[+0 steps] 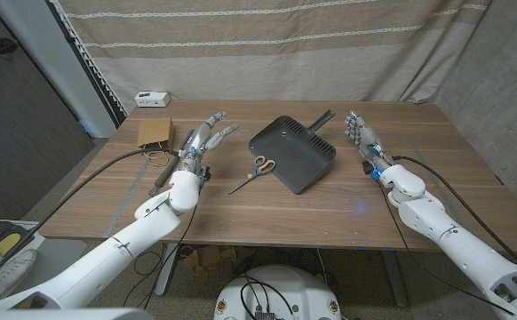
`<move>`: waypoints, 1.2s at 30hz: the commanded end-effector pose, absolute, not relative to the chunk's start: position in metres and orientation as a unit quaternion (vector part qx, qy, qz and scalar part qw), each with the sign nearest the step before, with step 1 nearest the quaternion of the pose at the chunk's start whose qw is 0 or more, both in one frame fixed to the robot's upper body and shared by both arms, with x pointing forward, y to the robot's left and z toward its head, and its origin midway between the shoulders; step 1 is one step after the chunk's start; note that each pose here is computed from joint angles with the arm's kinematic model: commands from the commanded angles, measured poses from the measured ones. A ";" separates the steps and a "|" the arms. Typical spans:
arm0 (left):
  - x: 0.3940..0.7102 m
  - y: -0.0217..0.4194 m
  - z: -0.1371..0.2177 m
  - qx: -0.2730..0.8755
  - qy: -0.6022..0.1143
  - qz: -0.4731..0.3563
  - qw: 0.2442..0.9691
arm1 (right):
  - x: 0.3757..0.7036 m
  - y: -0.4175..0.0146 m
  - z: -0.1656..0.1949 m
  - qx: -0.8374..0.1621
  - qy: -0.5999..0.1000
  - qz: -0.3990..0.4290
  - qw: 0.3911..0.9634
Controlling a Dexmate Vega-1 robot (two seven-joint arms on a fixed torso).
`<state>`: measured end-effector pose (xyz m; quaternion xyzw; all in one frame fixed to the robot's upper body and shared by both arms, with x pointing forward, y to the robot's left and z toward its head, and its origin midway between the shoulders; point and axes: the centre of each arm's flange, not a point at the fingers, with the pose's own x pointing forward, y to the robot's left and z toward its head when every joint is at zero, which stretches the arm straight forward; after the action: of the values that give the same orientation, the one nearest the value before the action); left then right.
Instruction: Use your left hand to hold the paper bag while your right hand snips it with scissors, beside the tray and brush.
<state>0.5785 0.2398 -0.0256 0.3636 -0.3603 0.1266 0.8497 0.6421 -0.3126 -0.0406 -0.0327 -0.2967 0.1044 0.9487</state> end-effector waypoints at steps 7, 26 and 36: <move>0.569 0.230 -0.030 0.385 -0.360 0.197 0.827 | 0.644 -0.308 -0.035 -0.033 -0.295 0.096 0.950; 0.560 0.214 -0.042 0.402 -0.332 0.216 0.826 | 0.643 -0.310 -0.030 -0.038 -0.299 0.095 0.949; 0.559 0.209 -0.048 0.409 -0.325 0.210 0.826 | 0.641 -0.311 -0.030 -0.037 -0.298 0.094 0.949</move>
<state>0.5600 0.2137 -0.0403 0.3978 -0.3397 0.2092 0.8262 0.6435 -0.3088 -0.0312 -0.0372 -0.2972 0.0955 0.9493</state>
